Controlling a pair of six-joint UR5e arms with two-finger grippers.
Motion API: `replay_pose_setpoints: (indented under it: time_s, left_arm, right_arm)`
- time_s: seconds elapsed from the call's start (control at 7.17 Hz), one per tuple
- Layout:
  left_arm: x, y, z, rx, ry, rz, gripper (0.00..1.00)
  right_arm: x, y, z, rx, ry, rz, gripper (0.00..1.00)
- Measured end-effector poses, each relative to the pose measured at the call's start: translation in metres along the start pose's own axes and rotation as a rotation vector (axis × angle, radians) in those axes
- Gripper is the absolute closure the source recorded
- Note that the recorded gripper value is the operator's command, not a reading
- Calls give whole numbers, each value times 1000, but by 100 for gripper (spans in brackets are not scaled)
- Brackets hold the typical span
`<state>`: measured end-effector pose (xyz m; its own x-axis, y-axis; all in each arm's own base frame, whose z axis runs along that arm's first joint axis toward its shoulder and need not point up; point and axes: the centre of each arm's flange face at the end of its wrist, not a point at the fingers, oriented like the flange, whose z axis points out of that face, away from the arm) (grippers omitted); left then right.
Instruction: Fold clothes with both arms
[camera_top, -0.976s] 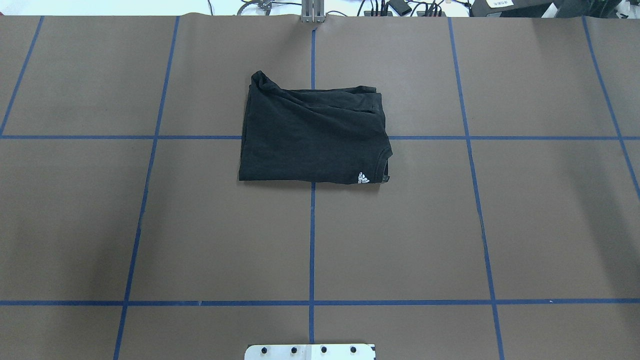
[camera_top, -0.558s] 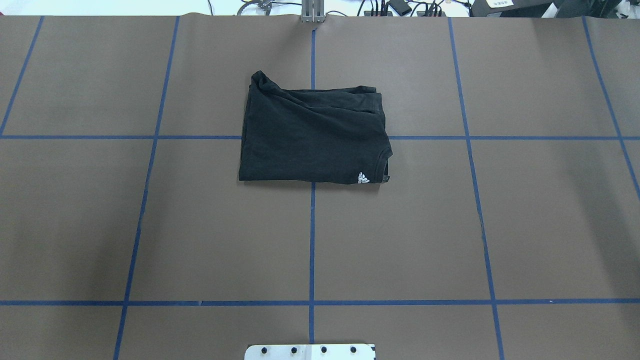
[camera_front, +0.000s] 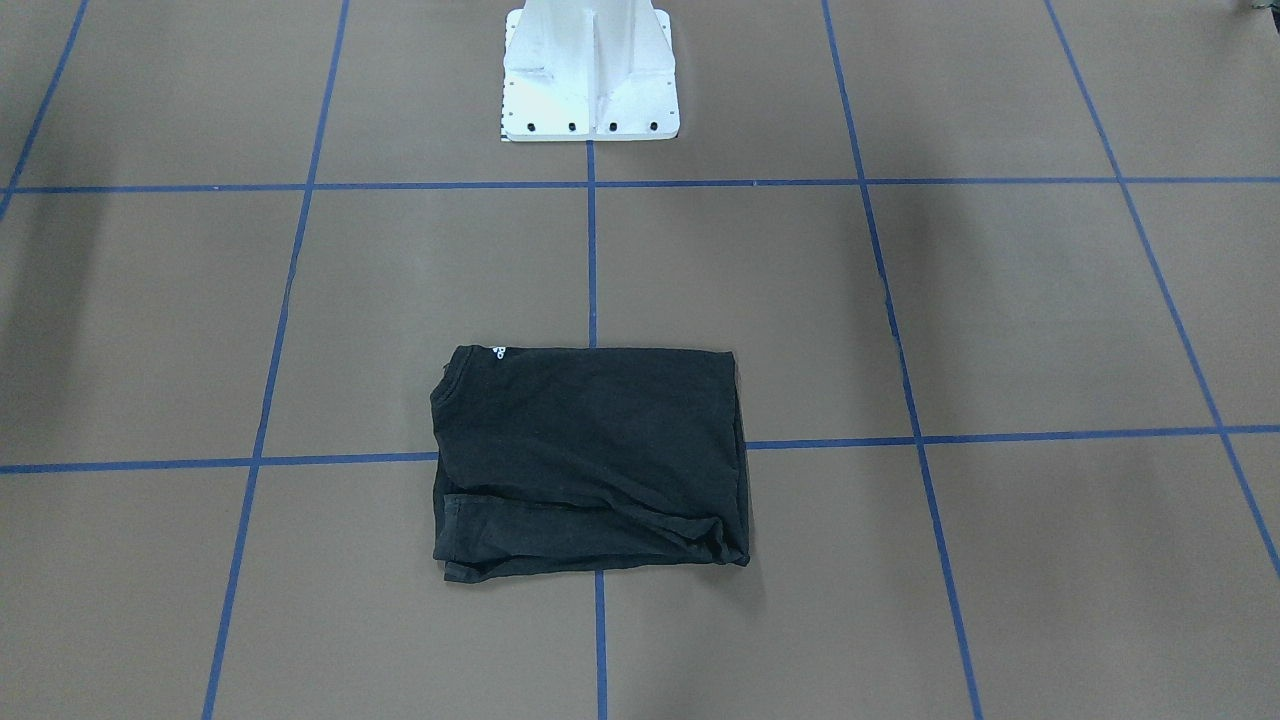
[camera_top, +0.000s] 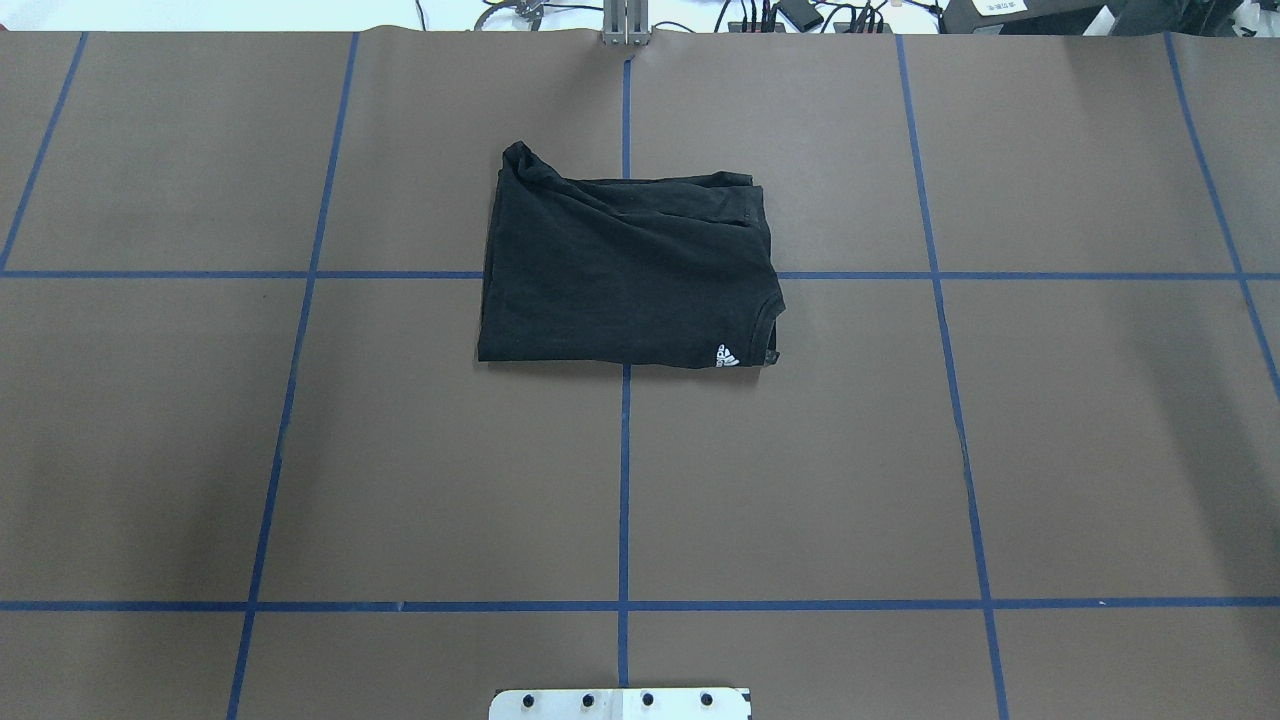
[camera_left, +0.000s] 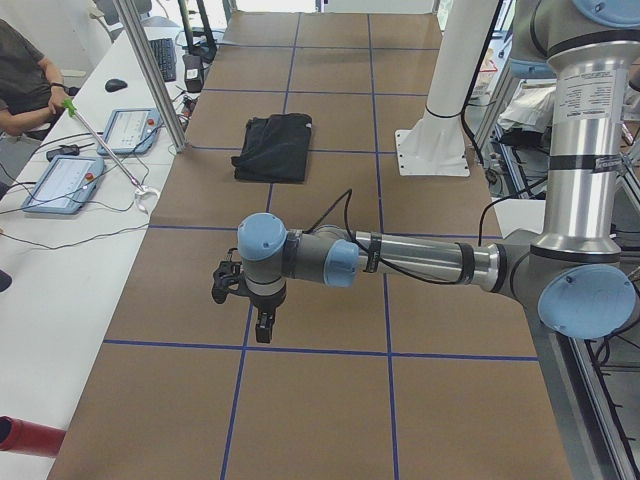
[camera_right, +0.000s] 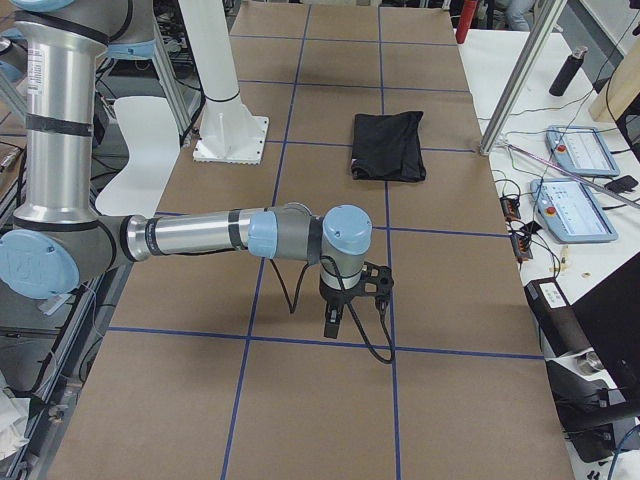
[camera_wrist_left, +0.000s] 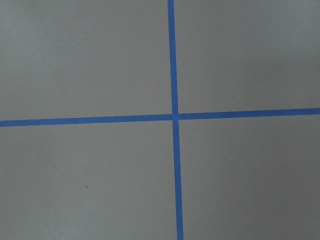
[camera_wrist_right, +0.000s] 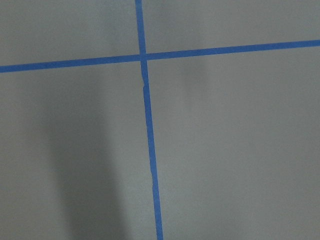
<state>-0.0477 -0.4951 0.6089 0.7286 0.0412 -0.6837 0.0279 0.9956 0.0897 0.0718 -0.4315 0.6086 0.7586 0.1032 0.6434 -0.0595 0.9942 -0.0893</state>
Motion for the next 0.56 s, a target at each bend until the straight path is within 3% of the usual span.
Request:
replay_pose_setpoints:
  time_s: [0.56]
  left_arm:
    - [0,0,0,1,-2,6,0]
  right_arm:
    - [-4,-4,-3,6,-6,-7,0]
